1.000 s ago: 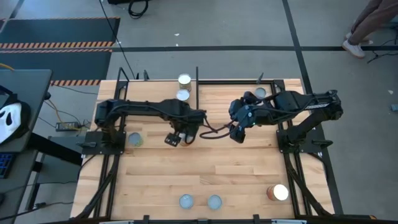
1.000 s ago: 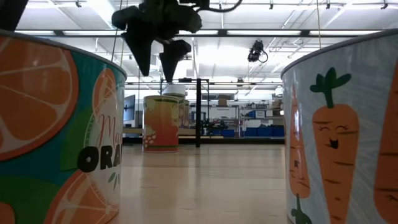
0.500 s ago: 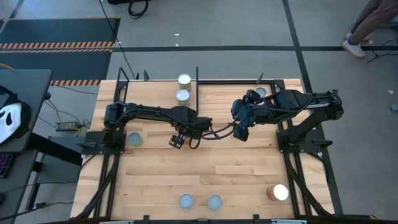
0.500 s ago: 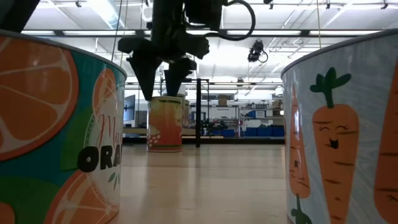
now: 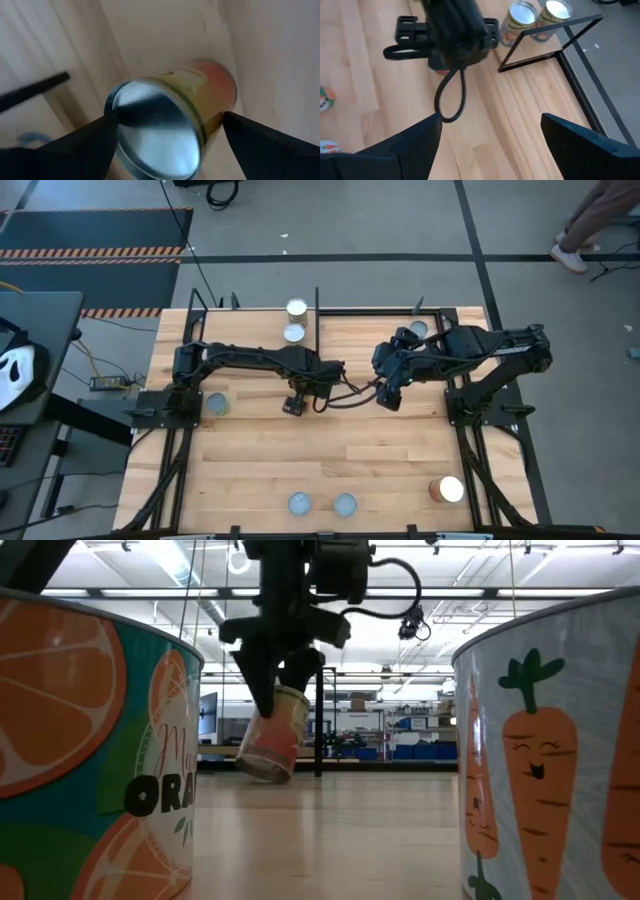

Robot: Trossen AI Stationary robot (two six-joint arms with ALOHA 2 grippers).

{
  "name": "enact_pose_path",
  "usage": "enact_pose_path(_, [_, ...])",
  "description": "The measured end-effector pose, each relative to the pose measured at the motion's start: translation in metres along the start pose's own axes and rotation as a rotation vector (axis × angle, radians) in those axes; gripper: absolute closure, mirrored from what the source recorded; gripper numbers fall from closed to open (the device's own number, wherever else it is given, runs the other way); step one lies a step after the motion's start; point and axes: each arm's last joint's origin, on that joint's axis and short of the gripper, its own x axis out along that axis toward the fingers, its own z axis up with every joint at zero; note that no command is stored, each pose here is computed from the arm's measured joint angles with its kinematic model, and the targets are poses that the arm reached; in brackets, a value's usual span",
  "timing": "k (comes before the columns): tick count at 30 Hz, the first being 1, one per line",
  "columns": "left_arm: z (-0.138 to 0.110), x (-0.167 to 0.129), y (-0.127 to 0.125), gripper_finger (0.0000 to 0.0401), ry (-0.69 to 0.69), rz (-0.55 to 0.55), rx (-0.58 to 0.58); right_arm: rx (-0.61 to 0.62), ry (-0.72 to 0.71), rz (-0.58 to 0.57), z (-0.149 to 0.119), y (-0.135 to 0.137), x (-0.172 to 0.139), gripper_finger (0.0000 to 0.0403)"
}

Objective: Pick and place cans onto a shelf
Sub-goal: Put the top can of corn on the shelf

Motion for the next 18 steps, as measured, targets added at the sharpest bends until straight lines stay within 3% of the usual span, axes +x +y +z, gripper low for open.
enact_pose_path(10, [-0.002,-0.001,-0.008,0.0048,0.051,-0.008,-0.083,0.108,-0.132,0.003,-0.010,-0.019,-0.037,0.0054])
enact_pose_path(18, [-0.006,-0.016,-0.036,0.0048,0.116,-0.015,-0.185,0.091,-0.177,-0.029,-0.014,-0.031,-0.049,0.0054])
